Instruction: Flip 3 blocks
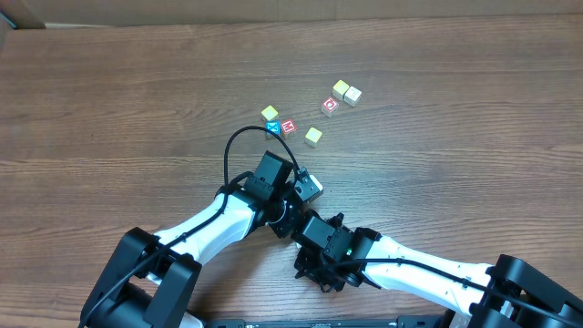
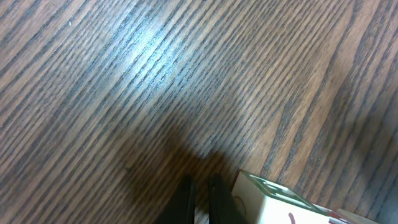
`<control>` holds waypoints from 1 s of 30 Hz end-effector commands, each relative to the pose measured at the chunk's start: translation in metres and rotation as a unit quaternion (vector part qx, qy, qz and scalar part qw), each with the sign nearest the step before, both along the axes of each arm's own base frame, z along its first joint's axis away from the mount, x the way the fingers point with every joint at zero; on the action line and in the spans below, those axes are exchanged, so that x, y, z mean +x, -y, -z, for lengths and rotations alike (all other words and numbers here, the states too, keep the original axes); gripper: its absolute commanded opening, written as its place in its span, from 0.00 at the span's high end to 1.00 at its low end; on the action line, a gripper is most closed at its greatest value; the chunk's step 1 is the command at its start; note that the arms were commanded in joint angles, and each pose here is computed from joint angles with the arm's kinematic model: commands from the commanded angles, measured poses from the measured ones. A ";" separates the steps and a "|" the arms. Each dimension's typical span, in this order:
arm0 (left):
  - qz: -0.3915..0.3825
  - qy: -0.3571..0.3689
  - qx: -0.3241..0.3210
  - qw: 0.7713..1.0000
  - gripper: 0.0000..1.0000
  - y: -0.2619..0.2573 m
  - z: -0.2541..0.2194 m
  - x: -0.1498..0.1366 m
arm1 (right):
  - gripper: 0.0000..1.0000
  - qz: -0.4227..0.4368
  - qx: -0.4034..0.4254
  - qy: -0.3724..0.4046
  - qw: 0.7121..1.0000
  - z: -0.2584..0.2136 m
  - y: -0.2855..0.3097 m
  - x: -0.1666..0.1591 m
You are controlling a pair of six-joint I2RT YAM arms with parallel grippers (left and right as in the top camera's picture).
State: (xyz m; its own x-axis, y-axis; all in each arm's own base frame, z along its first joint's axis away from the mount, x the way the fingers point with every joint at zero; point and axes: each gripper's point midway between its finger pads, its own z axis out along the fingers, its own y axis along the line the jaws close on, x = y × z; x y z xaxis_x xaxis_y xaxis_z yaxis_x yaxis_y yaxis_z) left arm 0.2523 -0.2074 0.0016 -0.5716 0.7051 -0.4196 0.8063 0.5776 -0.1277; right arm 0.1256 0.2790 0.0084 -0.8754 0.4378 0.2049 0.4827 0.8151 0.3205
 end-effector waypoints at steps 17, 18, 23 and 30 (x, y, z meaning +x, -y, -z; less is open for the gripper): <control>0.030 -0.017 -0.021 0.999 0.96 0.013 0.000 -0.012 | 0.96 0.008 -0.012 0.017 1.000 0.007 0.000 0.007; 0.030 -0.017 -0.020 0.999 0.96 0.013 0.000 -0.012 | 0.96 0.008 -0.013 0.015 1.000 0.008 0.001 0.007; 0.030 -0.014 -0.021 0.999 0.96 0.013 0.000 -0.010 | 0.96 0.008 -0.014 0.011 1.000 0.011 0.000 0.006; 0.029 -0.011 -0.021 0.999 0.96 0.013 0.000 -0.009 | 0.96 0.008 -0.013 0.011 1.000 0.010 0.000 0.006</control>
